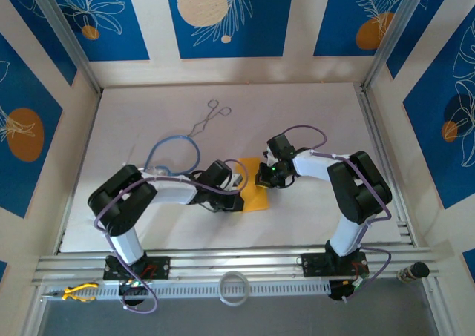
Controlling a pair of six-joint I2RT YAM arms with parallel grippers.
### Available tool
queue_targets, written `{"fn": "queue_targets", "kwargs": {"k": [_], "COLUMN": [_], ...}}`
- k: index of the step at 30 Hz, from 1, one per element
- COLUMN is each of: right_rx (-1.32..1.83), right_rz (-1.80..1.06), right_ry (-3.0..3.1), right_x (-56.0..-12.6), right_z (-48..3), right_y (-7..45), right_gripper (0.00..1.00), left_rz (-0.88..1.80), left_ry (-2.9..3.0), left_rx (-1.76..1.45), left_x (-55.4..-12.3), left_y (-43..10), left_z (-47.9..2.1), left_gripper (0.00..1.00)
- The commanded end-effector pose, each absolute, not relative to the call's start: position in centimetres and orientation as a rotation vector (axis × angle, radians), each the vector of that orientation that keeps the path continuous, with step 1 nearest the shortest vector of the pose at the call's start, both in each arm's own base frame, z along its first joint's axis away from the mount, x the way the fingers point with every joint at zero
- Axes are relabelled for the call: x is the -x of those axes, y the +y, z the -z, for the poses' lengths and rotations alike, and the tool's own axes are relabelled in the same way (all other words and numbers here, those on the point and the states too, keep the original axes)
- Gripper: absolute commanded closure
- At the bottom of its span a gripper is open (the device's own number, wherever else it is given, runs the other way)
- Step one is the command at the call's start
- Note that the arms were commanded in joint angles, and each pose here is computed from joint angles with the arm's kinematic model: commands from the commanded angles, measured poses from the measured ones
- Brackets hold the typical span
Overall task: Fold a paper plane with a square sheet of paper (pick it up from the middle)
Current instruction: First fold the square sheet of paper in half at the center of the table.
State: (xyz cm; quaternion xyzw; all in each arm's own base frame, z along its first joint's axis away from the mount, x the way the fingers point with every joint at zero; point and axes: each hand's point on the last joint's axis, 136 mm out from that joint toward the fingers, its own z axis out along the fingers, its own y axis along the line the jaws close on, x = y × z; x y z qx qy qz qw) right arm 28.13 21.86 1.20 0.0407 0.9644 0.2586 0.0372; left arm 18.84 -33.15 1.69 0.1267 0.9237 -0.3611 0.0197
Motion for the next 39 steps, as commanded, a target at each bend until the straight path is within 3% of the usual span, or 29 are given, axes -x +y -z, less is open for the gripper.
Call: {"fn": "queue_targets", "kwargs": {"k": [1, 14, 24, 29, 39], "right_rx": [-0.225, -0.204, -0.148, -0.111, -0.081], "right_rz": [-0.423, -0.409, -0.483, -0.497, -0.485], "right_ry": [3.153, 3.158, 3.14, 3.143, 3.154], "right_x": [-24.3, -24.3, -24.8, -24.9, -24.9], "right_z": [3.2, 3.3, 2.7, 2.6, 2.6], "right_y": [16.8, 16.7, 17.7, 17.9, 17.9], "right_gripper": [1.0, 1.0, 1.0, 1.0, 1.0], "left_rz": [0.989, 1.049, 1.277, 1.256, 1.183], "left_ry": [3.091, 2.913, 2.686, 2.703, 2.774], "left_rx": [-0.364, -0.487, -0.152, -0.149, -0.126], "left_x": [-14.5, -16.6, -26.8, -29.7, -30.5], "left_y": [-29.8, -31.4, -32.5, -33.5, -33.5], "left_z": [1.3, -3.9, -8.2, -7.4, -3.8], "left_gripper": [0.92, 0.92, 0.9, 0.9, 0.9]}}
